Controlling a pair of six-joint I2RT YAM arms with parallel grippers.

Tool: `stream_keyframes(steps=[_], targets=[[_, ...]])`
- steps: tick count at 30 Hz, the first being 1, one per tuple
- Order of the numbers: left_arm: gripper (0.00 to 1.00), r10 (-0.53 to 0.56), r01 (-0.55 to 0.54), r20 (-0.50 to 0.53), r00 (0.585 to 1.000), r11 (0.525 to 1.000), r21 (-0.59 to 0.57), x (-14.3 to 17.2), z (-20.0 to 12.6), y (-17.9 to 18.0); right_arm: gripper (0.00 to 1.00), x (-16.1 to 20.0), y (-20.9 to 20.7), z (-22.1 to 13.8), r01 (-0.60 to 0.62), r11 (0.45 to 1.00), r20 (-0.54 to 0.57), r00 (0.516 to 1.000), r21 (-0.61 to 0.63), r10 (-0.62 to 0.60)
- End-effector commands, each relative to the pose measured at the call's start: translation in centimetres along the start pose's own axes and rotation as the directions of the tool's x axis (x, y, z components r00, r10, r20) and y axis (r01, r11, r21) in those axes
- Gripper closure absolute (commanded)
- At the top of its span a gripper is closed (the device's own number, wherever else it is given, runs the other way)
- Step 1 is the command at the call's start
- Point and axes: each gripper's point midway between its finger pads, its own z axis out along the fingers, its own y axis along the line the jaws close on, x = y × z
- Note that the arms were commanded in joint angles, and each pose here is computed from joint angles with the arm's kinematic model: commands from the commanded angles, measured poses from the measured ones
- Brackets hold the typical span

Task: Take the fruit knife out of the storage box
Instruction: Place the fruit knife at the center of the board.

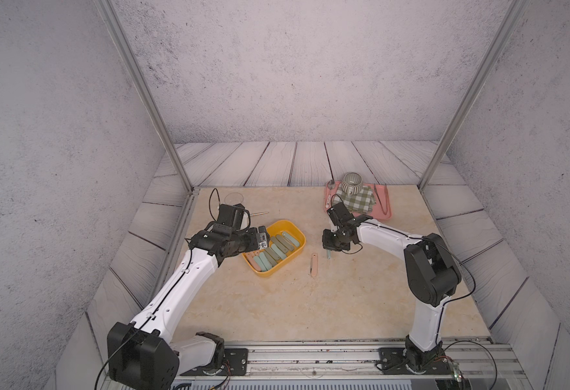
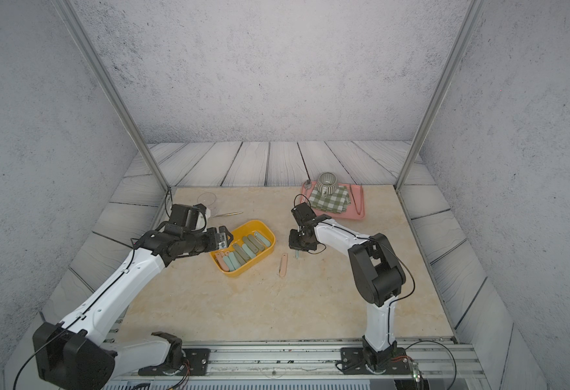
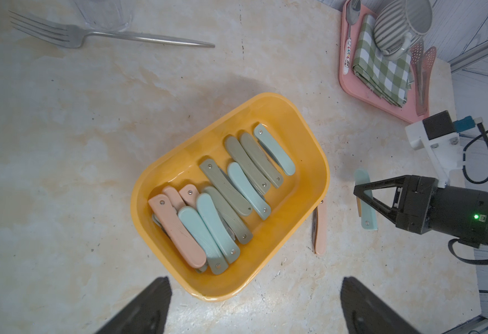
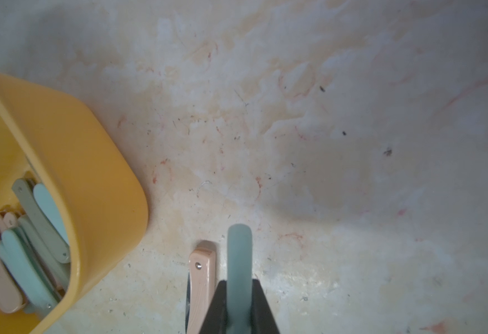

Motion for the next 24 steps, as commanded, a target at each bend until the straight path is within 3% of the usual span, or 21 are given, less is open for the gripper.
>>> stream_keyframes(steps=[1, 24], targets=[[0.05, -0.011, 0.011, -0.013, 1.000, 1.000, 0.003, 0.2, 0.3, 0.2, 1.00, 0.6, 0.3, 0.5, -0.041, 0.998, -0.023, 0.999, -0.039, 0.040], [0.05, -0.006, 0.007, -0.041, 0.999, 1.000, 0.010, -0.3, 1.9, -0.4, 1.00, 4.3, -1.1, 2.8, -0.111, 0.993, -0.087, 0.990, -0.044, 0.106]])
